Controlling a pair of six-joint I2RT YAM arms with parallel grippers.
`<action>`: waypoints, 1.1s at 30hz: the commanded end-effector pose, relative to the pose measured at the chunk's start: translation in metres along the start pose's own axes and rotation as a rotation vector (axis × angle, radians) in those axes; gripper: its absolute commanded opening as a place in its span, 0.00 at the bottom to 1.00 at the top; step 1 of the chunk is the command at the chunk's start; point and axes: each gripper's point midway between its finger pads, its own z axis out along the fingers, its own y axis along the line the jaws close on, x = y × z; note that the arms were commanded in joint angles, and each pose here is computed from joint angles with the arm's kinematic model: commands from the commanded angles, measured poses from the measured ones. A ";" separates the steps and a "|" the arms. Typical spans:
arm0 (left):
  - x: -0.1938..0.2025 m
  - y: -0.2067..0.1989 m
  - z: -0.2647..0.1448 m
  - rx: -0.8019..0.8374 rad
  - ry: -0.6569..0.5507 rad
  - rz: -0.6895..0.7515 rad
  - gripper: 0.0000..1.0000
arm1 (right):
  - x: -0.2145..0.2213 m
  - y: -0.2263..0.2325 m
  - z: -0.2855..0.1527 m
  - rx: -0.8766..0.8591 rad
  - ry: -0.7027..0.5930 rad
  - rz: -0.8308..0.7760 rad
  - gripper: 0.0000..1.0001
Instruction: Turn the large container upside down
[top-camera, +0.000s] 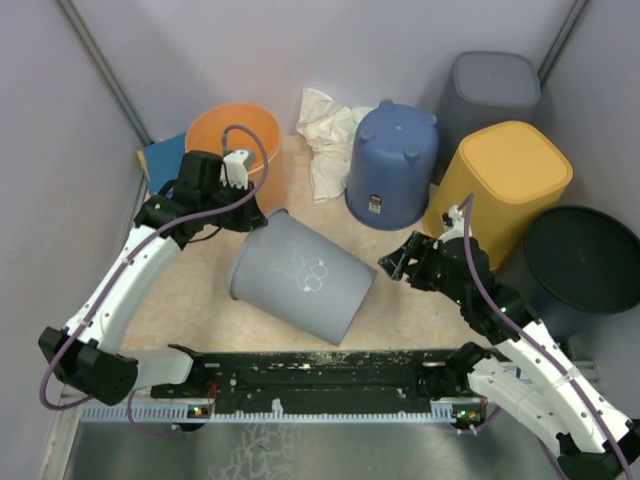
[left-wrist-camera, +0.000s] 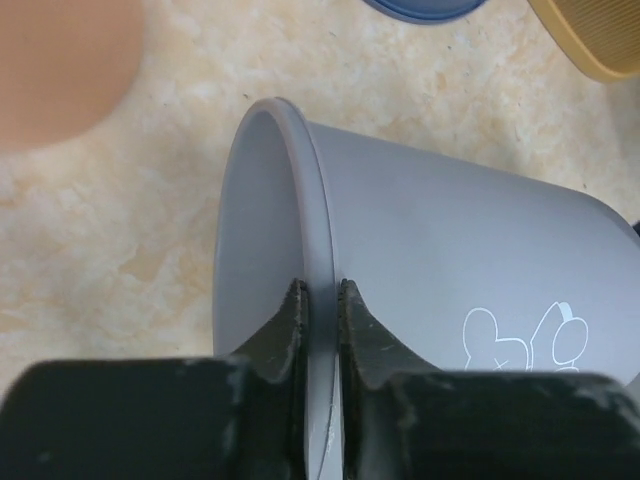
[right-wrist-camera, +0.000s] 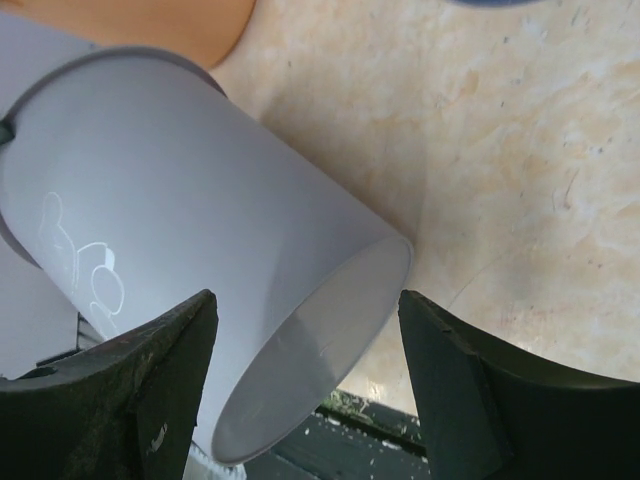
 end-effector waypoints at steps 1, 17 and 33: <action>0.030 -0.011 -0.007 0.059 0.071 -0.059 0.06 | 0.011 0.013 0.000 -0.078 0.046 0.041 0.73; 0.061 -0.046 0.009 0.264 0.119 -0.300 0.00 | -0.014 -0.013 -0.046 0.085 -0.039 -0.046 0.75; 0.120 0.028 0.035 0.172 0.117 -0.541 0.00 | 0.019 0.006 -0.049 -0.082 0.062 0.110 0.75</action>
